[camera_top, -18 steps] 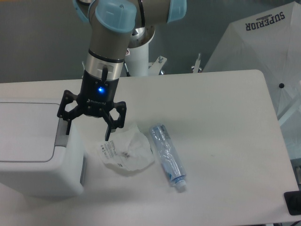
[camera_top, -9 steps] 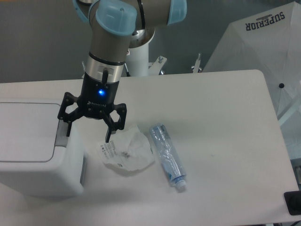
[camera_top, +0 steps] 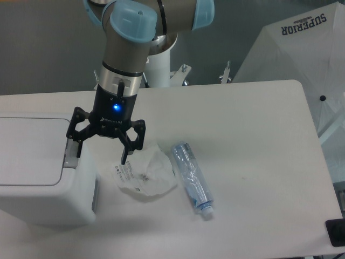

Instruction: Open the trash can

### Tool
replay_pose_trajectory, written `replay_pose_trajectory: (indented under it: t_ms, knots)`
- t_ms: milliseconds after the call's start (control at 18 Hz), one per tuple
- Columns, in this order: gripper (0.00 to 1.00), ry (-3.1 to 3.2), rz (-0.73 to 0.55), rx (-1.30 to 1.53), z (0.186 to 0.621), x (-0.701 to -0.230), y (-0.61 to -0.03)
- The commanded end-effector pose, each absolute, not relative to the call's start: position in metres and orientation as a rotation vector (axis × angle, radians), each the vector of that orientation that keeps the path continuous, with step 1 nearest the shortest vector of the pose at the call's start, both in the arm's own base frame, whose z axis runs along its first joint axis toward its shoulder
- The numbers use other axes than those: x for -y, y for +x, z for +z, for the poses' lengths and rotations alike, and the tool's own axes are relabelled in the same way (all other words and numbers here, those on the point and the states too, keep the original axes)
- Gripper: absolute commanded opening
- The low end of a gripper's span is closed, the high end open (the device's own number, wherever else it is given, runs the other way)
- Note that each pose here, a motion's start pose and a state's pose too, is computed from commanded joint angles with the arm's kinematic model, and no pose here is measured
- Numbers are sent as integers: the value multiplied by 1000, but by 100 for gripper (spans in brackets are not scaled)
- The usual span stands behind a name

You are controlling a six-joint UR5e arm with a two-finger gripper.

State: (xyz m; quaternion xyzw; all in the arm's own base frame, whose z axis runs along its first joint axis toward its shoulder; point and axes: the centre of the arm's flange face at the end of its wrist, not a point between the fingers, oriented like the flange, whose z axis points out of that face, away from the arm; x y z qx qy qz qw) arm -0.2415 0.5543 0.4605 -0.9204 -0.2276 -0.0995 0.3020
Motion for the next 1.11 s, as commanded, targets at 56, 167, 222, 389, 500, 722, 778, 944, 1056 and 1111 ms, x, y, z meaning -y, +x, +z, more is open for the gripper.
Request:
replay_pose_trajectory:
  t_ms: [56, 167, 222, 389, 500, 722, 778, 944, 1056, 1111]
  knots:
    - [100, -2442, -265, 604, 460, -554, -242]
    - [100, -2442, -265, 604, 460, -554, -242]
    - [100, -2442, -265, 604, 460, -554, -242]
    - [100, -2406, -233, 579, 485, -554, -242]
    - [100, -2376, -205, 562, 505, -557, -247]
    - [100, -2328, -94, 582, 534, -540, -285]
    - [100, -2333, -46, 606, 535, -535, -293]
    - [100, -2398, 192, 665, 529, -521, -315]
    - [100, -2474, 311, 608, 522, -515, -322]
    - [100, -2492, 339, 586, 520, -514, -324]
